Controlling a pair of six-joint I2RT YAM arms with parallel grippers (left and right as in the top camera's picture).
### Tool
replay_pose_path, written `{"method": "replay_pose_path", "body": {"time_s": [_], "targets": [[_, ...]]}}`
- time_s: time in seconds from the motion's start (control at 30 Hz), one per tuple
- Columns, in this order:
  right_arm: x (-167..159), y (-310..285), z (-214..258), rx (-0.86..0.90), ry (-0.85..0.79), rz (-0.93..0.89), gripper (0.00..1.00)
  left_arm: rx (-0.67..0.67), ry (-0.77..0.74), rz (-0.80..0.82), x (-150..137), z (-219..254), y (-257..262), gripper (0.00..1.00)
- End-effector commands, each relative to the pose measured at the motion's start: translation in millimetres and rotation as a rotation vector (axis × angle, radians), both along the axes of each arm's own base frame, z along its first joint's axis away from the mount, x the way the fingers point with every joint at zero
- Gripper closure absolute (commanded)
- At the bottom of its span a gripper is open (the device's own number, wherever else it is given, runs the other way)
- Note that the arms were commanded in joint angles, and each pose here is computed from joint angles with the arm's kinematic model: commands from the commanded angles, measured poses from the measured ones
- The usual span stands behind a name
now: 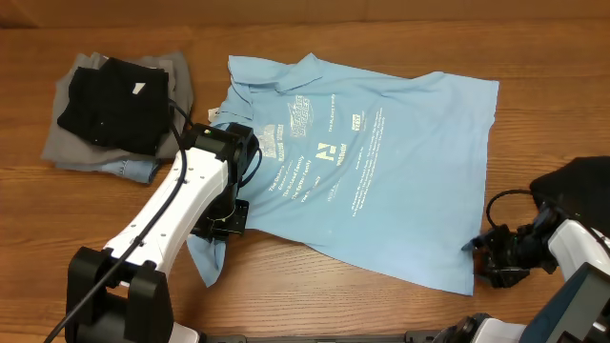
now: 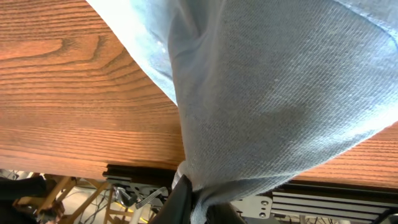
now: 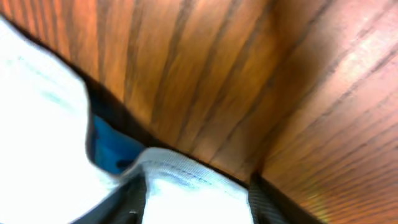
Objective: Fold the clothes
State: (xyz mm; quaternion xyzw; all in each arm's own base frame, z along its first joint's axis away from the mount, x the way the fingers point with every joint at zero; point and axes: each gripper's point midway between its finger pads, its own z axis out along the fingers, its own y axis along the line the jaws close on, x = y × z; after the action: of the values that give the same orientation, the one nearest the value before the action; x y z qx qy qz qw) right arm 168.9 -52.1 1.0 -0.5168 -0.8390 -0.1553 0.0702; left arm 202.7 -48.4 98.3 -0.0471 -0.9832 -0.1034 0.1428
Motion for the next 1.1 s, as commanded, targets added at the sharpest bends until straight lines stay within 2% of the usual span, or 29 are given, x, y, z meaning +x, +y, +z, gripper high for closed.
{"method": "replay_pose_path", "body": {"time_s": [0.0,0.03,0.1,0.33,0.6,0.63,0.7,0.73,0.8,0.83,0.97,1.07], "targets": [[-4,5,-11,0.011,-0.014,0.023,0.64,0.001,-0.029,-0.013,7,4,3,0.91],[-4,5,-15,0.005,-0.013,-0.006,0.79,0.0,-0.03,-0.013,8,3,3,0.91],[-3,1,-16,-0.014,-0.014,-0.009,0.96,0.001,-0.027,-0.013,7,4,3,0.91],[21,-61,11,-0.205,-0.007,-0.154,0.96,0.013,0.008,-0.013,-1,7,6,0.91],[26,-79,33,-0.267,0.015,-0.156,0.96,-0.016,0.017,-0.004,-3,6,1,0.89],[17,-76,32,-0.263,0.057,-0.151,0.94,-0.047,0.037,-0.008,-7,6,-4,0.84],[9,-77,32,-0.274,0.095,-0.145,0.46,-0.076,0.046,-0.025,-7,6,-8,0.75],[8,-77,33,-0.276,0.096,-0.145,0.4,-0.078,0.046,-0.024,-7,6,-9,0.72],[12,-79,34,-0.278,0.084,-0.152,0.41,-0.08,0.047,-0.023,-8,6,-9,0.55],[13,-79,35,-0.279,0.078,-0.153,0.41,-0.079,0.046,-0.024,-8,6,-9,0.53],[36,-87,56,-0.278,-0.004,-0.136,0.39,-0.02,0.016,-0.06,0,6,3,0.52],[75,-76,85,-0.179,-0.211,-0.012,0.39,-0.016,-0.067,-0.055,20,3,4,0.54]]}}
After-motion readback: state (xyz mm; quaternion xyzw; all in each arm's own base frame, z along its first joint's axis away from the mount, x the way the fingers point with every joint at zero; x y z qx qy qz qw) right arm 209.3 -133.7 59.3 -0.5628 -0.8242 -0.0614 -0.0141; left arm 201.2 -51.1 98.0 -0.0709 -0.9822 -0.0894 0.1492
